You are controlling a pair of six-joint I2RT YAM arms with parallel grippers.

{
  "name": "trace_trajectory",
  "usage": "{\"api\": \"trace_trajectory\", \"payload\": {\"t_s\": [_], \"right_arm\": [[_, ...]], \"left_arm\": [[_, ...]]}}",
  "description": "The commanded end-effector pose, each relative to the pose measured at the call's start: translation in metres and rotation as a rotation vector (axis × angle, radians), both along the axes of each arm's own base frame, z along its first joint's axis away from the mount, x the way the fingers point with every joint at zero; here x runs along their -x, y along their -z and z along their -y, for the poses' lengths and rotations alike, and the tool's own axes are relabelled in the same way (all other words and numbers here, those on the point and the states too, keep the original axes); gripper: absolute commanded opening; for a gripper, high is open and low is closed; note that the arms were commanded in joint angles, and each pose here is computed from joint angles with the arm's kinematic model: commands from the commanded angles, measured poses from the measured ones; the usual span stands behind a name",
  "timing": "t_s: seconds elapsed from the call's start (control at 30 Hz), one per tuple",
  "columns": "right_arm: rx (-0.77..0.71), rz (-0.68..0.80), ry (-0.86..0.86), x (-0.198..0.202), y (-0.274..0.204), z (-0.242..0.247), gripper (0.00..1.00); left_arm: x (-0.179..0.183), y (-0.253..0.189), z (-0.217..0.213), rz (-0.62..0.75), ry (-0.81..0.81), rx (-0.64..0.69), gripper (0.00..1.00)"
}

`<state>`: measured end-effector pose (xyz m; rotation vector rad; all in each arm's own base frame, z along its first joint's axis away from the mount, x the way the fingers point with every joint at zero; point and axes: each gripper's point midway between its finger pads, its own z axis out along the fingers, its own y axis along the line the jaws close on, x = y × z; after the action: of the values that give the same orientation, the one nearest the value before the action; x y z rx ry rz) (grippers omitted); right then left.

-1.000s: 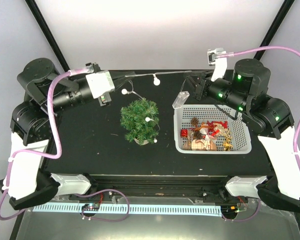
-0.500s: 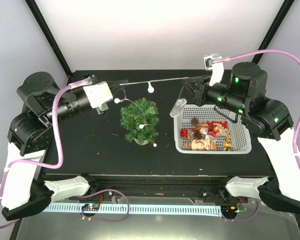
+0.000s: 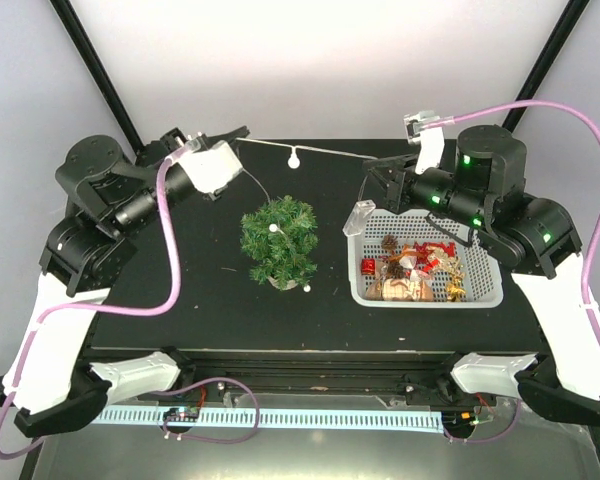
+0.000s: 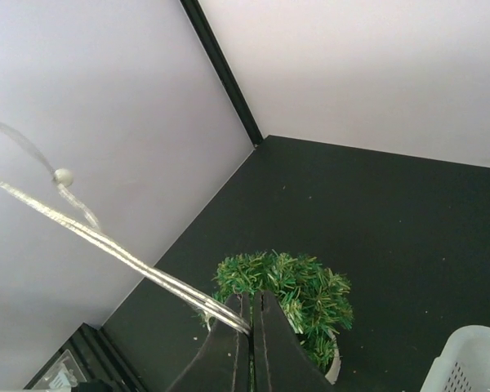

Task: Decorate the small christmas tree

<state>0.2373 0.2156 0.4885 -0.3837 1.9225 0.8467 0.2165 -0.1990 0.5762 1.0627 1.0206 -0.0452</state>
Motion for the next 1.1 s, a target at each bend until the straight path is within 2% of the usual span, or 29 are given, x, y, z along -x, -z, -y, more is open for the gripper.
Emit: {"api": "trace_trajectory", "payload": {"t_s": [0.0, 0.17, 0.43, 0.87, 1.07], "right_arm": [[0.038, -0.044, 0.103, -0.012, 0.015, 0.017, 0.01], [0.047, -0.063, 0.089, -0.016, 0.023, 0.011, 0.01], [0.057, -0.073, 0.075, -0.022, 0.030, 0.004, 0.01], [0.066, -0.089, 0.036, -0.031, 0.039, -0.010, 0.01], [0.061, -0.098, 0.013, -0.035, 0.042, -0.019, 0.01]], "left_arm": [[-0.012, -0.048, -0.045, 0.152, -0.188, 0.092, 0.01], [-0.027, -0.044, -0.065, 0.119, -0.240, 0.113, 0.02], [0.005, -0.055, -0.079, 0.168, -0.223, 0.164, 0.02], [0.022, -0.043, -0.113, 0.159, -0.357, 0.232, 0.02], [0.018, -0.032, -0.128, 0.153, -0.438, 0.236, 0.01]]}}
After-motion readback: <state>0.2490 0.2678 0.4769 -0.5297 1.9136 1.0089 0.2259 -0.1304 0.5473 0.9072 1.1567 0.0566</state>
